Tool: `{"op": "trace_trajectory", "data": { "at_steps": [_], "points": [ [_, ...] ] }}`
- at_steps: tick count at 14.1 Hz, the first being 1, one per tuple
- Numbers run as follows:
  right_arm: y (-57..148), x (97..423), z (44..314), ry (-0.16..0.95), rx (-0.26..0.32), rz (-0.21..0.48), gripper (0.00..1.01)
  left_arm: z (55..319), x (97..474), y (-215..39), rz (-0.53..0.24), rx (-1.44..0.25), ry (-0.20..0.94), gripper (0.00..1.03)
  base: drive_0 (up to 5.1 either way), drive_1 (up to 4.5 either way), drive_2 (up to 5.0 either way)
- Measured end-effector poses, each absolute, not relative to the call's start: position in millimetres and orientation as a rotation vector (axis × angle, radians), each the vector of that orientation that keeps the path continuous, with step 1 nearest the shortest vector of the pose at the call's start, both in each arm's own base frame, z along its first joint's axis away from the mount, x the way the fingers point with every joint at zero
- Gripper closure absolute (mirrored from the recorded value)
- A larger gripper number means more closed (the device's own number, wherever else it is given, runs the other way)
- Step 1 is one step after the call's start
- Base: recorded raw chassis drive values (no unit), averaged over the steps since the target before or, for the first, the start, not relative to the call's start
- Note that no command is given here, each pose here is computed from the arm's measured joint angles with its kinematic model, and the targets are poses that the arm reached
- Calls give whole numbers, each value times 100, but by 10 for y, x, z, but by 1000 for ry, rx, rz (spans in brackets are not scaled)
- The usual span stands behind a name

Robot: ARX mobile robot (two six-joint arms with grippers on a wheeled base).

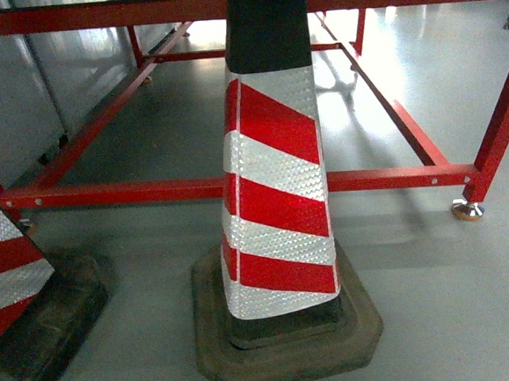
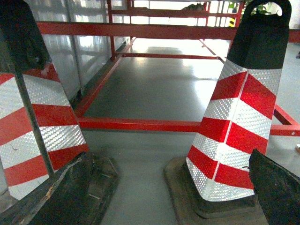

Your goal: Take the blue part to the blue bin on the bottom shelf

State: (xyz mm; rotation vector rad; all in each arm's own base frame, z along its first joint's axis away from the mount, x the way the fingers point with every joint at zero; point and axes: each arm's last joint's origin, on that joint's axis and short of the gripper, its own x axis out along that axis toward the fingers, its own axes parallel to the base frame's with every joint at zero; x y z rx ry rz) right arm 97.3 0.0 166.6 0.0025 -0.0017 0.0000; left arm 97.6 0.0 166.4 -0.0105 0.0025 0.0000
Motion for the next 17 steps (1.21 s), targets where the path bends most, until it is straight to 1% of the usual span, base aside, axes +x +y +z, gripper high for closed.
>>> {"op": "trace_trajectory", "data": {
  "at_steps": [17],
  "points": [
    [-1,973,1667,-2,4,-2,3,1663,976,0,0,-9,4,5,0,0,0]
  ]
}}
